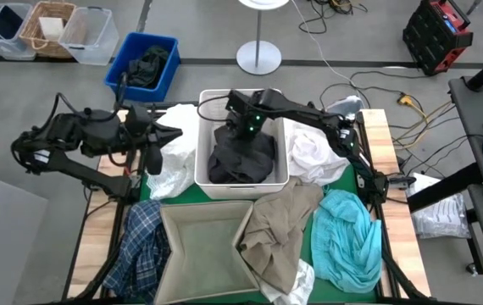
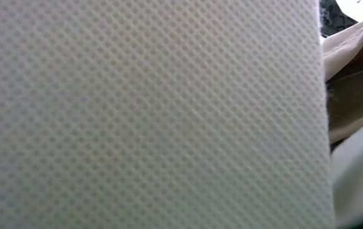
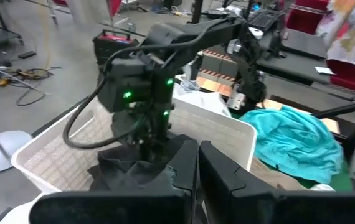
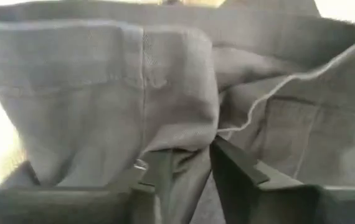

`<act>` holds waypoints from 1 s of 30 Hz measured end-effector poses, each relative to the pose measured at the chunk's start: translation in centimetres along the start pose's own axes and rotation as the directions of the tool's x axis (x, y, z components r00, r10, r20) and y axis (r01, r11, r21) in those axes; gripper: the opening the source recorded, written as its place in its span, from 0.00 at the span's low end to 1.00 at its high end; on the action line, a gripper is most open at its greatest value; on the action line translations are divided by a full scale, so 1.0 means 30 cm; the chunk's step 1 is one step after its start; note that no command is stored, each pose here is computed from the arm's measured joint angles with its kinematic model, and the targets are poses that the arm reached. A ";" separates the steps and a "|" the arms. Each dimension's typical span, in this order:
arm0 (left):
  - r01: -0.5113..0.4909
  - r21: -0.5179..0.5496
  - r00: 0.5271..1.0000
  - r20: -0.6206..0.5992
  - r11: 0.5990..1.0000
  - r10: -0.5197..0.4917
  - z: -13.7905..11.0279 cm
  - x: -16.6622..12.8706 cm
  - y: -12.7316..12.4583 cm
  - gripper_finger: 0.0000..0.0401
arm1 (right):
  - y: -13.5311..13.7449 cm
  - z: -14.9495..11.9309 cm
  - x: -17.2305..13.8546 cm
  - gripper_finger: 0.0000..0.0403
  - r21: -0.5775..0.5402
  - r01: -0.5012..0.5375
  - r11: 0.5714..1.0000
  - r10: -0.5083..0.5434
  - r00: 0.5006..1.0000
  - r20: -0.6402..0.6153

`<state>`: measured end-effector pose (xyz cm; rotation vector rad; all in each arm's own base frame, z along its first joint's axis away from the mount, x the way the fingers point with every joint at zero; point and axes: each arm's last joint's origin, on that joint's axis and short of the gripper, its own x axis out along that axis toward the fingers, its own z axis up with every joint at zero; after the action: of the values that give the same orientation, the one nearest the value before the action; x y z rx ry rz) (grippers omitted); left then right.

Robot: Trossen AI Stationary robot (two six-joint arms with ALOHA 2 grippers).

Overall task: Sort clothes
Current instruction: Put the black short pants into the white bin

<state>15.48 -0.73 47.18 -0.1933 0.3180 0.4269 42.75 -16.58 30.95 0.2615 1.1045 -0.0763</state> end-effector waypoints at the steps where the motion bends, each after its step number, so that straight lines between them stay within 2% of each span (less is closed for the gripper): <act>1: -0.015 0.002 1.000 0.002 1.000 0.015 0.000 0.003 0.000 0.00 | 0.002 0.004 -0.009 0.29 -0.002 0.001 1.000 -0.001 1.000 0.010; 7: -0.032 0.009 0.999 -0.005 0.999 0.032 -0.002 0.019 -0.008 0.00 | 0.000 0.005 -0.014 0.40 0.011 0.002 1.000 -0.002 1.000 0.015; 13: -0.034 0.009 0.999 -0.011 0.999 0.034 -0.003 0.027 -0.012 0.00 | 0.000 0.004 -0.015 0.45 0.024 0.001 1.000 -0.002 1.000 0.012; 30: -0.036 -0.003 0.999 -0.010 0.999 0.036 -0.002 0.028 -0.012 0.00 | -0.003 0.000 -0.015 0.43 0.027 0.001 1.000 -0.001 1.000 0.001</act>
<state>16.35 -0.75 46.87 -0.1929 0.3310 0.4626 42.52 -16.70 31.35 0.2846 1.1034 -0.0925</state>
